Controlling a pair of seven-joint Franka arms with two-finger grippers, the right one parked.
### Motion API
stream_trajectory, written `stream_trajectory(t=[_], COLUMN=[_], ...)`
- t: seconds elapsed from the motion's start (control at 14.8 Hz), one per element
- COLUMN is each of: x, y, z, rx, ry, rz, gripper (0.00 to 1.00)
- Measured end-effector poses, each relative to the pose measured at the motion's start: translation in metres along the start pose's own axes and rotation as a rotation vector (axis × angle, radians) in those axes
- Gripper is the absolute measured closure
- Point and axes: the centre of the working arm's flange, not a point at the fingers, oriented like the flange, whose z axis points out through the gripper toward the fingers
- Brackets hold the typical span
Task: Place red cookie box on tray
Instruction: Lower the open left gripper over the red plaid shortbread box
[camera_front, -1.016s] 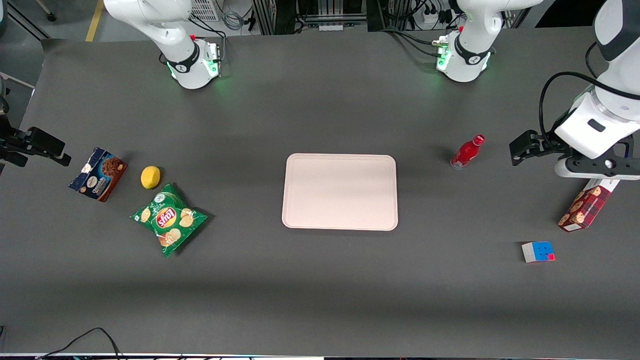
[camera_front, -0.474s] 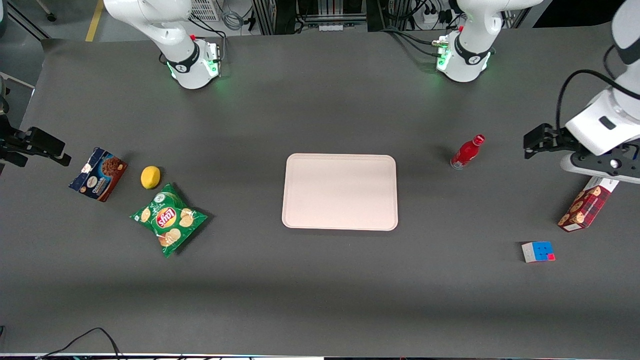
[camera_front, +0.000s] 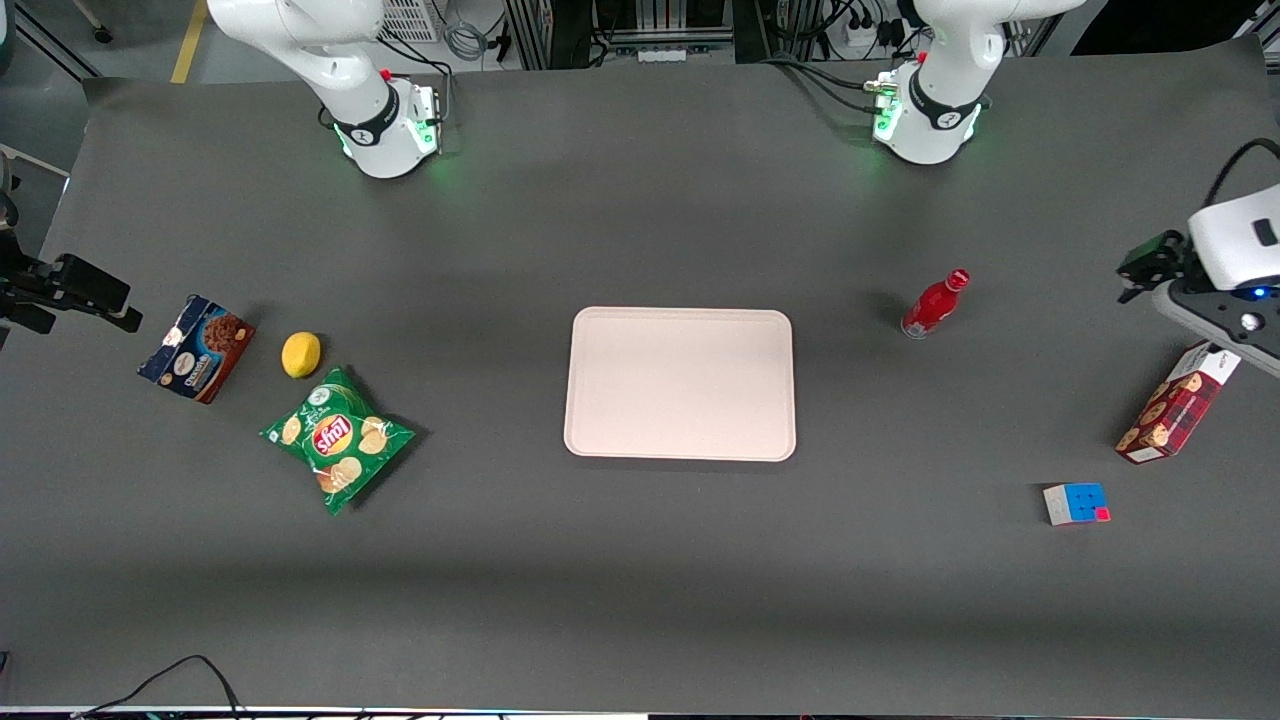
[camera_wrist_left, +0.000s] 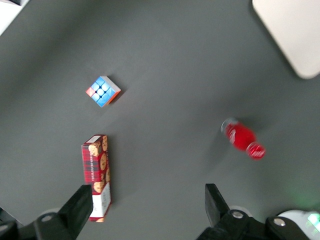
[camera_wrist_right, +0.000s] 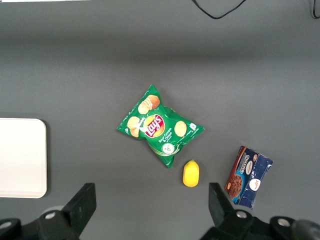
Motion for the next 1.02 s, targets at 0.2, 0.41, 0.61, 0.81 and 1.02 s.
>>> stream_trajectory(t=[0.2,0.41,0.61,0.81,1.02], x=[-0.029,-0.055,-0.083,-0.109,-0.126], y=[-0.033,-0.059,-0.084,-0.102,-0.112], z=[0.024,0.043,0.076,0.119,0.156], rx=[-0.018,-0.014,0.007,0.031,0.022], ry=[-0.016,-0.015,-0.003,0.012,0.006], rz=[0.071,0.088,0.078,0.061,0.040], gripper=[0.00,0.00,0.00,0.00,0.00])
